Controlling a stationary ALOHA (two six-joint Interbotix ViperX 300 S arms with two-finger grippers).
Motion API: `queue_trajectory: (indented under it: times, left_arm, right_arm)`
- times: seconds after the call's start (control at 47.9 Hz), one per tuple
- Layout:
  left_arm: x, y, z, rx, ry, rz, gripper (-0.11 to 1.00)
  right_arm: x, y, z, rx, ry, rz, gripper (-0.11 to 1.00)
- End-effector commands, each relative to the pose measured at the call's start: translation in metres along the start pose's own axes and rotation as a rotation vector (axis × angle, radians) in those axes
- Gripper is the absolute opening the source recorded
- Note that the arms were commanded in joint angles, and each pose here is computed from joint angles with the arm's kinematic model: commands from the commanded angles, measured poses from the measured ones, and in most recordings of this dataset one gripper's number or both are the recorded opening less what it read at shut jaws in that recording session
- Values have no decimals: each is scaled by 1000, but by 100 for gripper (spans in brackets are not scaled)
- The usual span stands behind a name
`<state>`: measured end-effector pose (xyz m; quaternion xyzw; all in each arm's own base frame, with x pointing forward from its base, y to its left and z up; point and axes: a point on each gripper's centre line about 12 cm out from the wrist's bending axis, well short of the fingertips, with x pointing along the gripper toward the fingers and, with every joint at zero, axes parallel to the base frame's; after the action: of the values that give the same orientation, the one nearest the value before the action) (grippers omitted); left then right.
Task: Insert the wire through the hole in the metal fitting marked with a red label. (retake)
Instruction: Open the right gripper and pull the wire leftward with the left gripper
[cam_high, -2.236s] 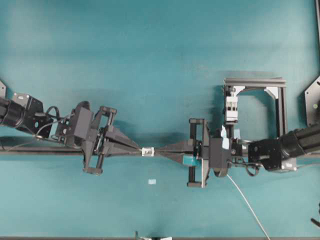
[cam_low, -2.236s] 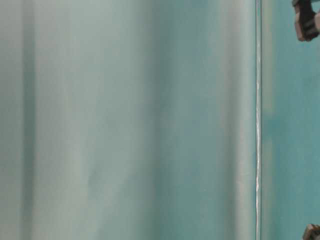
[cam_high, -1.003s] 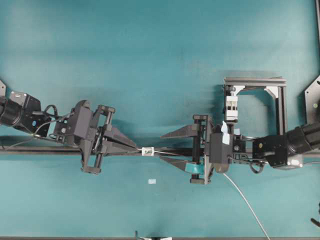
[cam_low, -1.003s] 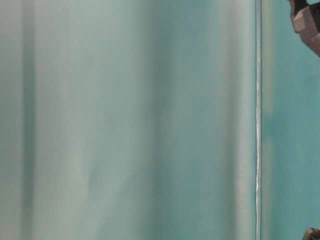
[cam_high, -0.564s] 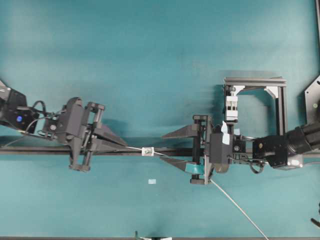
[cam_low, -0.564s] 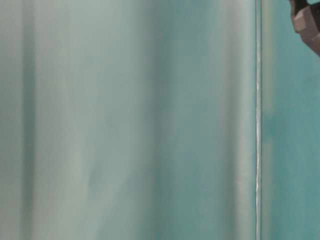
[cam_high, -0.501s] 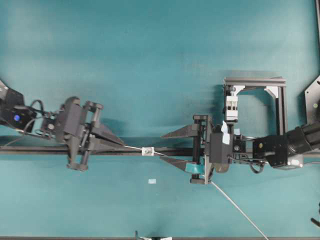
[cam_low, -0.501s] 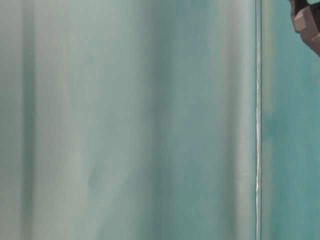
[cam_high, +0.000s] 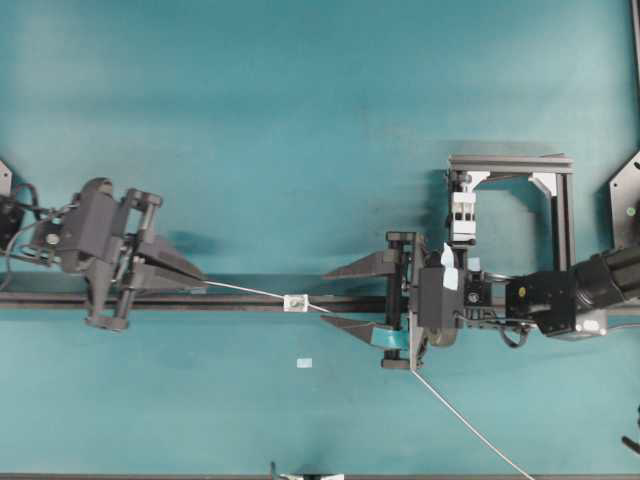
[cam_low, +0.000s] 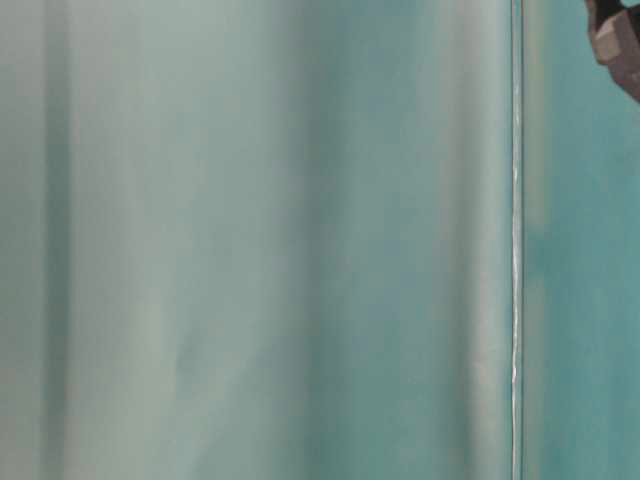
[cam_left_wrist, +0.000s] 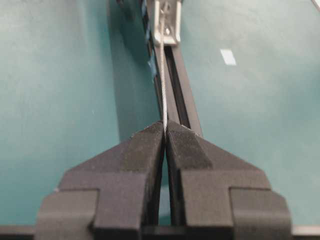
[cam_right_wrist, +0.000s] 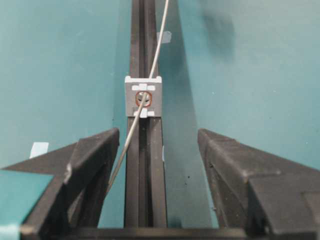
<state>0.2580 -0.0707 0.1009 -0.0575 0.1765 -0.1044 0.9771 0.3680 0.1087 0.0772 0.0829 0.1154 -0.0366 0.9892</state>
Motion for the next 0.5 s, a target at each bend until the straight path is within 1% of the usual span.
queue_trajectory:
  times: [0.0,0.313,0.481]
  left_arm:
    - [-6,-5,8,7,-28,-21,-10]
    - [-26,-6,9,5,-20,-27,-10]
    - [-33,-7,5,4,-2,-35,-10]
  right_arm:
    - [-1,5,14,17,-38,15,73]
    - [0,6,15,19,-38,16,73]
    - [-1,6,14,17,-35,17,73]
